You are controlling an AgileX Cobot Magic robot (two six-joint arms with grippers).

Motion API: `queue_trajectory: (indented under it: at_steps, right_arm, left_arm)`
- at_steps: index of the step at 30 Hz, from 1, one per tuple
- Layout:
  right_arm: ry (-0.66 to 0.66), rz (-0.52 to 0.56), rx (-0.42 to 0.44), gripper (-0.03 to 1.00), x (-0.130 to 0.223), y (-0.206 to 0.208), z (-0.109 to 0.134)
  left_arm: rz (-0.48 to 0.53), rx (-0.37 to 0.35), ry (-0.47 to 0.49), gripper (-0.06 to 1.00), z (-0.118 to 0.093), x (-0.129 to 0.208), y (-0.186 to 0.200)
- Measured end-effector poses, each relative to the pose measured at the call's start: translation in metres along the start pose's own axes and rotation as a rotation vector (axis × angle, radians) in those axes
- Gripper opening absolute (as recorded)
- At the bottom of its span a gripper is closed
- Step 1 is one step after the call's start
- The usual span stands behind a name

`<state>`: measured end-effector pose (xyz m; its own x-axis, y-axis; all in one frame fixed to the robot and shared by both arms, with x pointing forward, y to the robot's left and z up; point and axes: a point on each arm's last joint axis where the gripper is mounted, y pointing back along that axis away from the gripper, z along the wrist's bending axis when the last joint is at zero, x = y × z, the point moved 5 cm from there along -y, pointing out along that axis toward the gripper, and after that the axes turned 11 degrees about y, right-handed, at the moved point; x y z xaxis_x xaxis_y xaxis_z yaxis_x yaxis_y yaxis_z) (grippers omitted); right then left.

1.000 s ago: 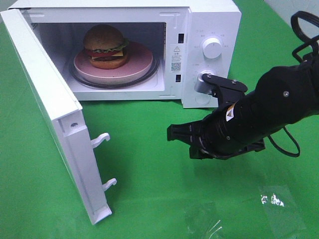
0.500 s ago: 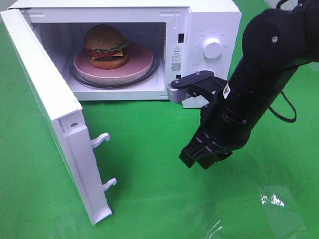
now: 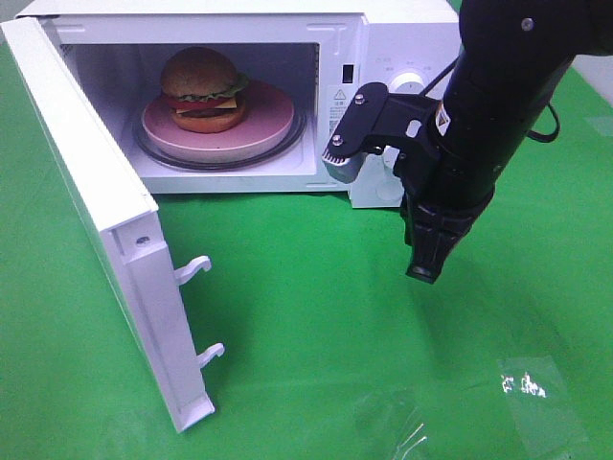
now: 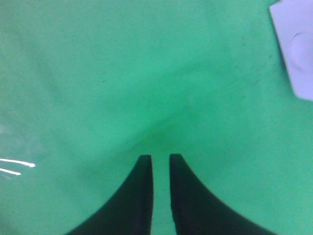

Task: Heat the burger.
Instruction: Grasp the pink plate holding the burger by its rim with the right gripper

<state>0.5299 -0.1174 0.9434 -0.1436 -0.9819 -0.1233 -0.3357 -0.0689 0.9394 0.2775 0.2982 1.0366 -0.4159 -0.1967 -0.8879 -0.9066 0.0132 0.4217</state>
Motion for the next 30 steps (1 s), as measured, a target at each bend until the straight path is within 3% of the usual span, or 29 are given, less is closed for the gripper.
queue_trajectory:
  at_steps: [2,5,6,9,11,16,18,19,20,23,25,30]
  right_arm:
    - [0.177,-0.049,0.073,0.14,-0.008,0.001,-0.01]
    - [0.27,-0.074,0.105,0.15,-0.012,0.001,-0.013]
    - [0.374,-0.098,0.142,0.15,-0.017,0.002,-0.017]
    - [0.425,-0.104,0.157,0.17,-0.019,0.002,-0.018]
    - [0.575,-0.14,0.23,0.25,-0.027,0.005,-0.025]
    - [0.642,-0.165,0.283,0.34,-0.033,0.007,-0.029]
    - [0.69,-0.185,0.329,0.53,-0.039,0.009,-0.033]
    - [0.69,-0.185,0.329,0.53,-0.039,0.009,-0.033]
    - [0.699,-0.19,0.337,0.63,-0.04,0.01,-0.033]
    - [0.699,-0.192,0.339,0.69,-0.041,0.01,-0.033]
    - [0.702,-0.206,0.357,0.87,-0.045,0.011,-0.035]
    - [0.718,-0.212,0.349,0.91,-0.053,0.004,-0.032]
  left_arm:
    - [0.0,0.0,0.0,0.99,0.0,0.0,0.0]
    - [0.0,0.0,0.0,0.99,0.0,0.0,0.0]
    - [0.0,0.0,0.0,0.99,0.0,0.0,0.0]
    - [0.0,0.0,0.0,0.99,0.0,0.0,0.0]
    - [0.0,0.0,0.0,0.99,0.0,0.0,0.0]
    - [0.0,0.0,0.0,0.99,0.0,0.0,0.0]
    - [0.0,0.0,0.0,0.99,0.0,0.0,0.0]
    - [0.0,0.0,0.0,0.99,0.0,0.0,0.0]
    - [0.0,0.0,0.0,0.99,0.0,0.0,0.0]
    - [0.0,0.0,0.0,0.99,0.0,0.0,0.0]
    - [0.0,0.0,0.0,0.99,0.0,0.0,0.0]
    - [0.0,0.0,0.0,0.99,0.0,0.0,0.0]
